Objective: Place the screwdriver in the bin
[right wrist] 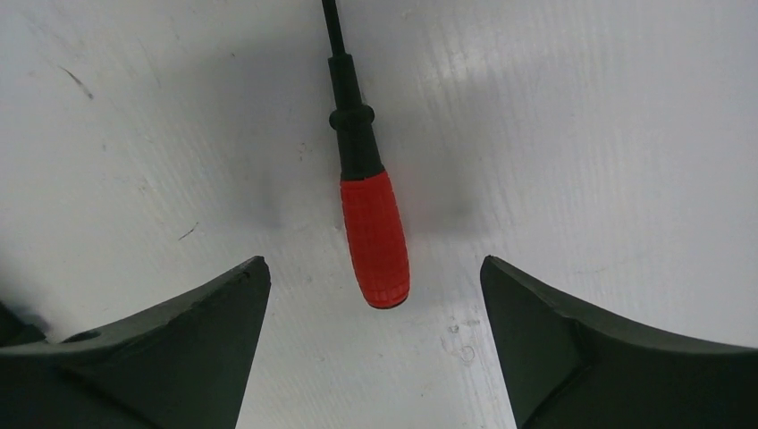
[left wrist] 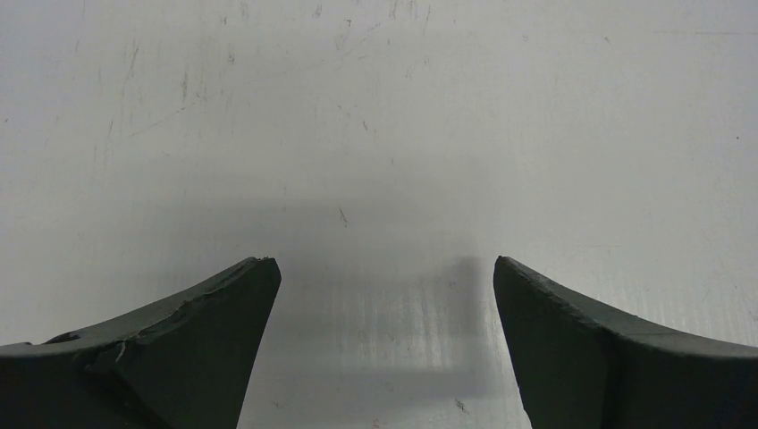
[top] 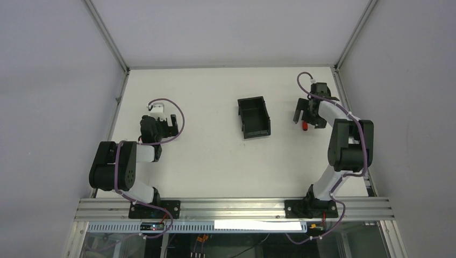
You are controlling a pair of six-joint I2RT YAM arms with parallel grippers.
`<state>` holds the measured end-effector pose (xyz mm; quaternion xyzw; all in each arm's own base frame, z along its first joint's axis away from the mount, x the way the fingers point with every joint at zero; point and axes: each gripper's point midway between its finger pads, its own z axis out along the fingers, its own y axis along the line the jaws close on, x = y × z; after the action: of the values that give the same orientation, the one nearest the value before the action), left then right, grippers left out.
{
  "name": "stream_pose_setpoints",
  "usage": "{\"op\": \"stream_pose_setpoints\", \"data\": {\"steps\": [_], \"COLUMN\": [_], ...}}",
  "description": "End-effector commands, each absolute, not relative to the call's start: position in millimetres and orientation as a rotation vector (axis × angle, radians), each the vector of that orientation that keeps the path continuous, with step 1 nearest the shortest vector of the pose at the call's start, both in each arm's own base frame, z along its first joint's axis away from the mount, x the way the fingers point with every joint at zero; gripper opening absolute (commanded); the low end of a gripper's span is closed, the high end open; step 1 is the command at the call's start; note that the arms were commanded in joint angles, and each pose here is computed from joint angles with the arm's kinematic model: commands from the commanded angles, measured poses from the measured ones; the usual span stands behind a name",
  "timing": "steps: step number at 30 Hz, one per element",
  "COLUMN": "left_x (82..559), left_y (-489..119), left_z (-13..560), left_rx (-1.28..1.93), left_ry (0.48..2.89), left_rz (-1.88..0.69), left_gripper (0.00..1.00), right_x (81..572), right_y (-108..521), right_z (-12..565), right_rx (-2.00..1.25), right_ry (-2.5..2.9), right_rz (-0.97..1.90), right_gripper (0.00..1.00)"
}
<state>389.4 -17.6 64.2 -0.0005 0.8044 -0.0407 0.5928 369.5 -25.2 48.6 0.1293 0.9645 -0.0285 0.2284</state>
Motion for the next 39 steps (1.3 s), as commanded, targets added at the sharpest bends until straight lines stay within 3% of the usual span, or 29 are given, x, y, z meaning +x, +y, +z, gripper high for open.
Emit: {"op": "stream_pose_setpoints", "data": {"steps": [1,7,11,15,27,33,39], "left_x": [392.3,392.3,392.2,392.3,392.3,392.3,392.3], "left_y": [-16.4,-16.2,-16.3,-16.3,-16.4,-16.4,-16.4], "left_z": [79.3,79.6,79.1,79.5,79.2,79.4,79.2], "left_rx": [-0.007,-0.008,-0.008,-0.008,-0.007,-0.007,-0.007], "left_ry": [1.816,1.816,1.817,1.816,1.817,1.816,1.817], "left_rz": [-0.106,-0.105,-0.106,-0.106,-0.106,-0.106,-0.106], "left_gripper": [0.99,0.99,0.99,0.99,0.99,0.99,0.99], "right_x": [383.5,389.3,394.3,403.0,390.7,380.4,372.5], "right_y": [-25.0,-26.4,-28.9,-30.3,1.9,73.5,150.7], "right_z": [42.6,17.4,21.9,59.8,185.5,230.7,227.9], "right_rx": [0.316,0.315,0.316,0.286,0.191,-0.11,-0.464], "right_ry": [2.658,2.691,2.676,2.6,2.443,2.343,2.296], "right_rz": [-0.063,-0.074,-0.09,-0.093,0.052,0.18,0.284], "right_gripper": [0.89,0.71,0.27,0.11,0.14,0.17,0.21]}}
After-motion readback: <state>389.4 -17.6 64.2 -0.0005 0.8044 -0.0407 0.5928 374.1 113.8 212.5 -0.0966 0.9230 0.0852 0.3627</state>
